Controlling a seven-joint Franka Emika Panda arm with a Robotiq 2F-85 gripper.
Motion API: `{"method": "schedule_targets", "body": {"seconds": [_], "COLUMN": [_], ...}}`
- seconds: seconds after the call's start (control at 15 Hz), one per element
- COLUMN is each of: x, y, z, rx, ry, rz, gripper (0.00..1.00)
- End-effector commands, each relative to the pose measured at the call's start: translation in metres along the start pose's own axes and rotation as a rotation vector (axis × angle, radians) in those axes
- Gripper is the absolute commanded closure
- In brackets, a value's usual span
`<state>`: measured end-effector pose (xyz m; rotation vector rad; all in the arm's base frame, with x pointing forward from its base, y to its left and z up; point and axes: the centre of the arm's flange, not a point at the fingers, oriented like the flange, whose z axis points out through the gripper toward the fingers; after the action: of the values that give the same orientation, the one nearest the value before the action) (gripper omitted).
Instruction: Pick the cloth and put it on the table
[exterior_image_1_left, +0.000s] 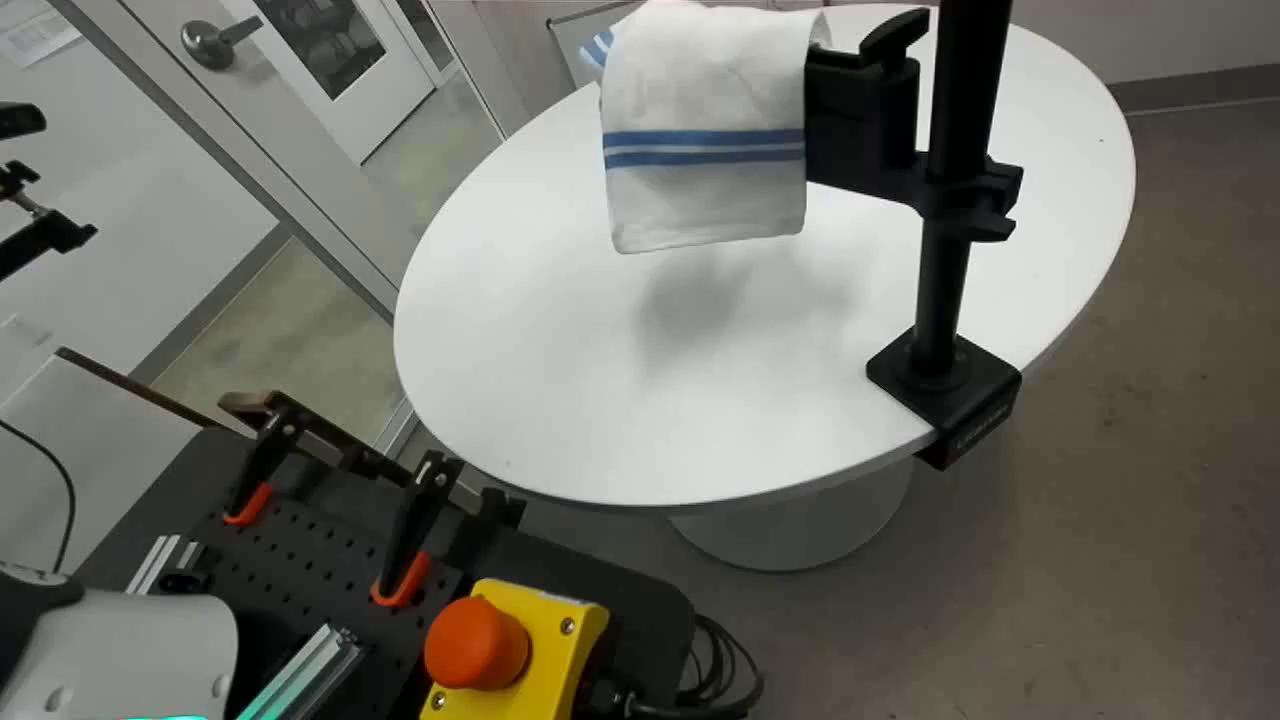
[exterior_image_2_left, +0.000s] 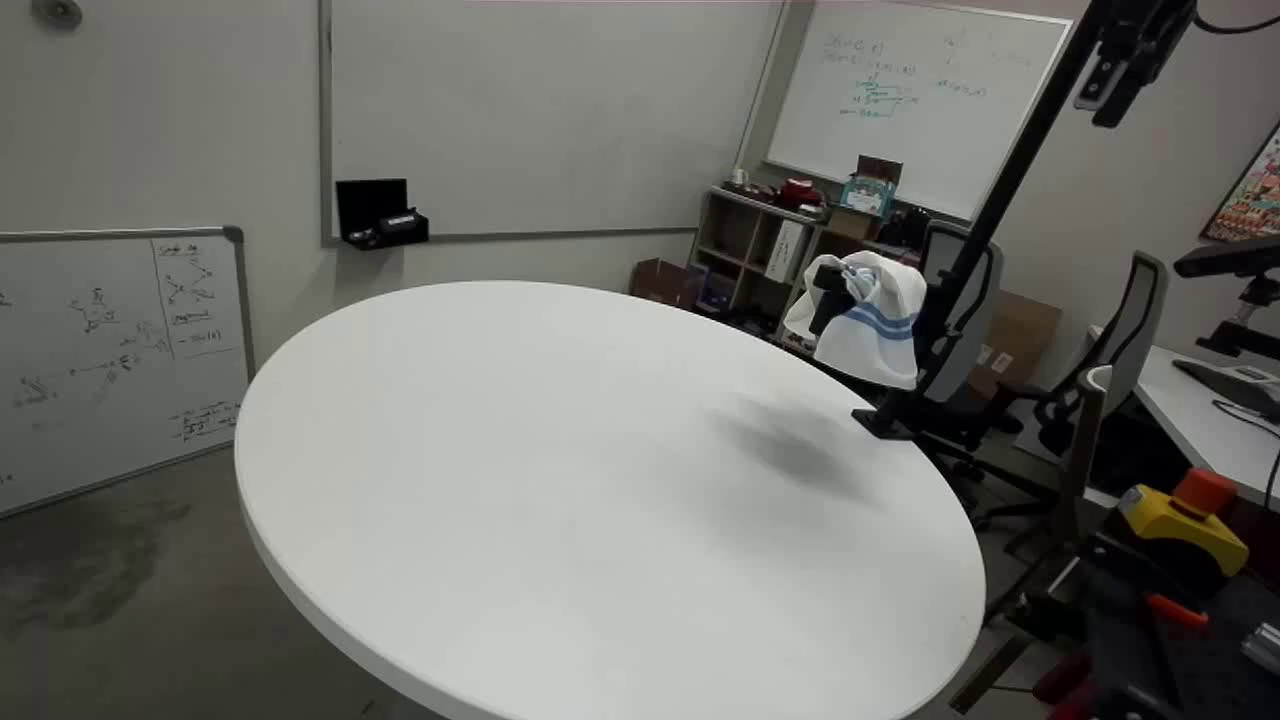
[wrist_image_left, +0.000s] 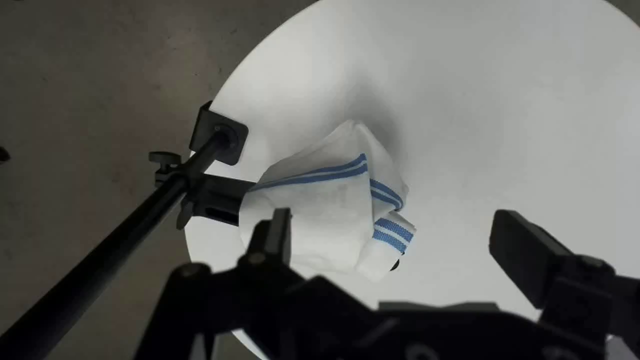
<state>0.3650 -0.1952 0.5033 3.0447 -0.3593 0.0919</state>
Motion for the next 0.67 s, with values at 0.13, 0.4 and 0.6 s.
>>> {"method": "schedule_targets", "body": {"seconds": [0.13, 0.4, 0.6], "x": [0.008, 0.031, 0.052], "y": [0.0, 0.001, -0.001], "z": [0.005, 0.021, 0.041], "rx": [-0.021, -0.056, -0.065], "ry": [0.015, 0.028, 0.038], "rz": [0.006, 0.015, 0.01], "gripper": [0.0, 0.0, 0.0]}}
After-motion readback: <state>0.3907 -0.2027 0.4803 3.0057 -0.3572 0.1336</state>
